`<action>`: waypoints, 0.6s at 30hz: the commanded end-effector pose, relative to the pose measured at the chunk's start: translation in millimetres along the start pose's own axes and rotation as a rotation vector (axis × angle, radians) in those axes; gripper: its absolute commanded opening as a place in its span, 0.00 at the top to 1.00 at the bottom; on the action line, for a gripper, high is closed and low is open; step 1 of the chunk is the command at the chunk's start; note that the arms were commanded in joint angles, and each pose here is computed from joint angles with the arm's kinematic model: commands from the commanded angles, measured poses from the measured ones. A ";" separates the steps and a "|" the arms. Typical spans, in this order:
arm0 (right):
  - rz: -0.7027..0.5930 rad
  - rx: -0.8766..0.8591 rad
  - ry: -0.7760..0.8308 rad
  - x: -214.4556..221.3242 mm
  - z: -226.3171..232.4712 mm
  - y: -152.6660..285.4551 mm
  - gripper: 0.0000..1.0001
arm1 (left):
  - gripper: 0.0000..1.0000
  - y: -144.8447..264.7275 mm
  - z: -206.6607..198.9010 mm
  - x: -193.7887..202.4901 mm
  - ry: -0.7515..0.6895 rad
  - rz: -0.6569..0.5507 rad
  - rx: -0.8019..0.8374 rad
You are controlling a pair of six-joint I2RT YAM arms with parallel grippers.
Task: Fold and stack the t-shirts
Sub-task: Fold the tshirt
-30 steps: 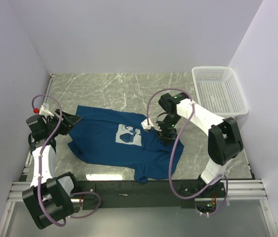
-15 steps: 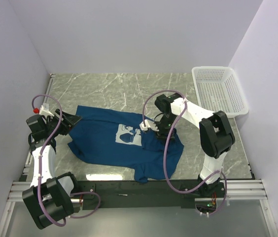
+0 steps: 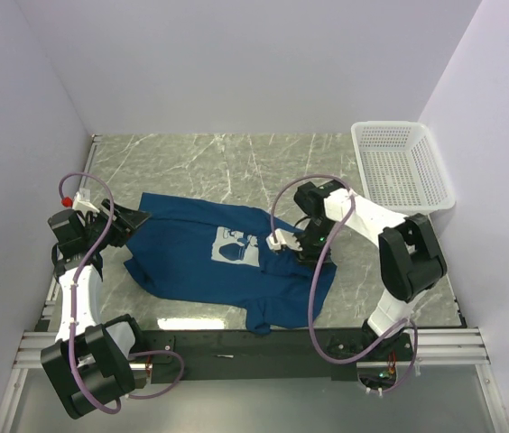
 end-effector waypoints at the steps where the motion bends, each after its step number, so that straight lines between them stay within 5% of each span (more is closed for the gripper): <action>1: 0.007 0.043 -0.022 5.9 7.7 10.6 0.44 | 0.35 -1.1 -5.0 -0.2 -0.021 0.005 0.039; 13: -0.149 0.210 0.058 -10.2 -8.6 55.1 0.43 | 0.34 -1.4 -4.5 0.1 -0.018 0.006 0.040; 18: -0.095 0.236 0.140 -18.7 -24.5 44.1 0.42 | 0.34 -1.1 -4.9 -0.4 -0.022 0.004 0.038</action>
Point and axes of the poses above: each gripper's point midway between its finger pads, its own y axis back along the fingers, its own z axis along the line the jaws close on, x = y × z, the point moved 5 cm from there along y, back along the fingers, and after that the axes turned 12 degrees about y, right-handed, at the moved point
